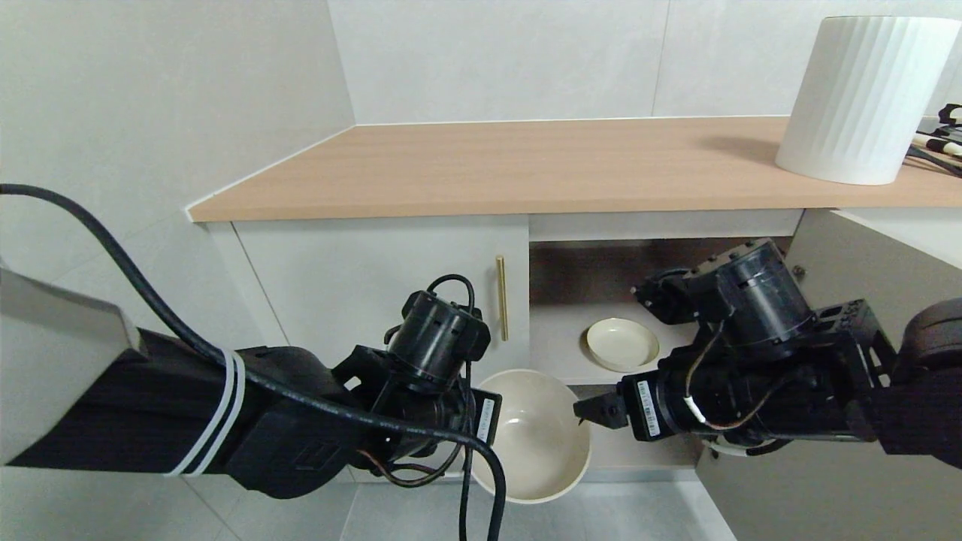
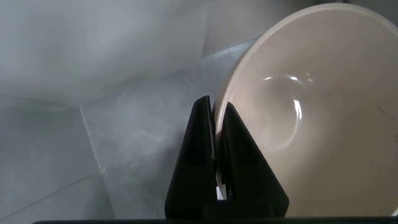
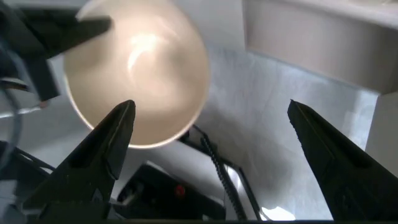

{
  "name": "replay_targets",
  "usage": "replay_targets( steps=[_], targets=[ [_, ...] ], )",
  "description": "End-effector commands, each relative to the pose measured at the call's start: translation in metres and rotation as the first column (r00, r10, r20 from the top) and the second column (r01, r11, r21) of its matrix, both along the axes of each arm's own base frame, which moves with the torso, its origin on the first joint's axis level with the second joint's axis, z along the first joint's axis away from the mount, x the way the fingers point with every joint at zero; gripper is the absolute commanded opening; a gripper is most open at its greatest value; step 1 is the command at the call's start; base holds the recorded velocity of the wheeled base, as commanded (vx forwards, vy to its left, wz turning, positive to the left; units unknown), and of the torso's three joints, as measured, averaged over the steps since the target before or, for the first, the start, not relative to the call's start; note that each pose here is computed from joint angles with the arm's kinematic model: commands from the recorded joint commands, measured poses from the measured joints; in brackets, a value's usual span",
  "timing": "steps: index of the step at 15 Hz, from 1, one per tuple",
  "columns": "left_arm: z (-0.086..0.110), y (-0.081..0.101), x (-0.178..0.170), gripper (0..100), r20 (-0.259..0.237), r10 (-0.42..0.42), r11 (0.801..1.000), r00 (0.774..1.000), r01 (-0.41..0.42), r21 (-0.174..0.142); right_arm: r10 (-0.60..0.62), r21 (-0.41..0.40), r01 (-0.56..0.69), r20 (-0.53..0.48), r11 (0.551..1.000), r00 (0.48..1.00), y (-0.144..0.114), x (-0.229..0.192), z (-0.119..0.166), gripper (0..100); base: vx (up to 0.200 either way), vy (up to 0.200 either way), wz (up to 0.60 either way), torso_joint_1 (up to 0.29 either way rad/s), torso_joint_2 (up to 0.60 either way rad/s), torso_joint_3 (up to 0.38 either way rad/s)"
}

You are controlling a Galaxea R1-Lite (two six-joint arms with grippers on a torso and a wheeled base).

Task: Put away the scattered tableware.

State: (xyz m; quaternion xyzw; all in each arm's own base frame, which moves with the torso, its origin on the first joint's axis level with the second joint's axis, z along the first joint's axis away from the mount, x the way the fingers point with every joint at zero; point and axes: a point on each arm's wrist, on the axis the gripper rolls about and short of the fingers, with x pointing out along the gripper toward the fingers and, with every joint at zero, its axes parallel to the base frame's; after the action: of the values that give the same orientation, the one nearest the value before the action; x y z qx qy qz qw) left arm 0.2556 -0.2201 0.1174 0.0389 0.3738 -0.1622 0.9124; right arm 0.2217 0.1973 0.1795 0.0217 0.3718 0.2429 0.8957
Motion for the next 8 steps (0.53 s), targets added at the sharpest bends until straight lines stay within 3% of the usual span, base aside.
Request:
replay_targets(
  steps=[1, 8],
  targets=[
    [-0.001, -0.001, -0.001, 0, -0.002, -0.002, 1.000, 1.000, 0.002, 0.000, 0.003, -0.052, -0.006, -0.059, 0.999, 0.998, 0.012, 0.010, -0.026, 100, 0.000, 0.000, 0.00, 0.000, 0.00, 0.000],
    [0.001, -0.005, -0.006, 0, 0.001, -0.007, 1.000, 1.000, 0.007, -0.014, -0.013, -0.052, 0.009, -0.072, 0.999, 0.997, 0.023, 0.023, -0.045, 100, 0.000, 0.000, 0.00, 0.000, 0.00, 0.000]
  ],
)
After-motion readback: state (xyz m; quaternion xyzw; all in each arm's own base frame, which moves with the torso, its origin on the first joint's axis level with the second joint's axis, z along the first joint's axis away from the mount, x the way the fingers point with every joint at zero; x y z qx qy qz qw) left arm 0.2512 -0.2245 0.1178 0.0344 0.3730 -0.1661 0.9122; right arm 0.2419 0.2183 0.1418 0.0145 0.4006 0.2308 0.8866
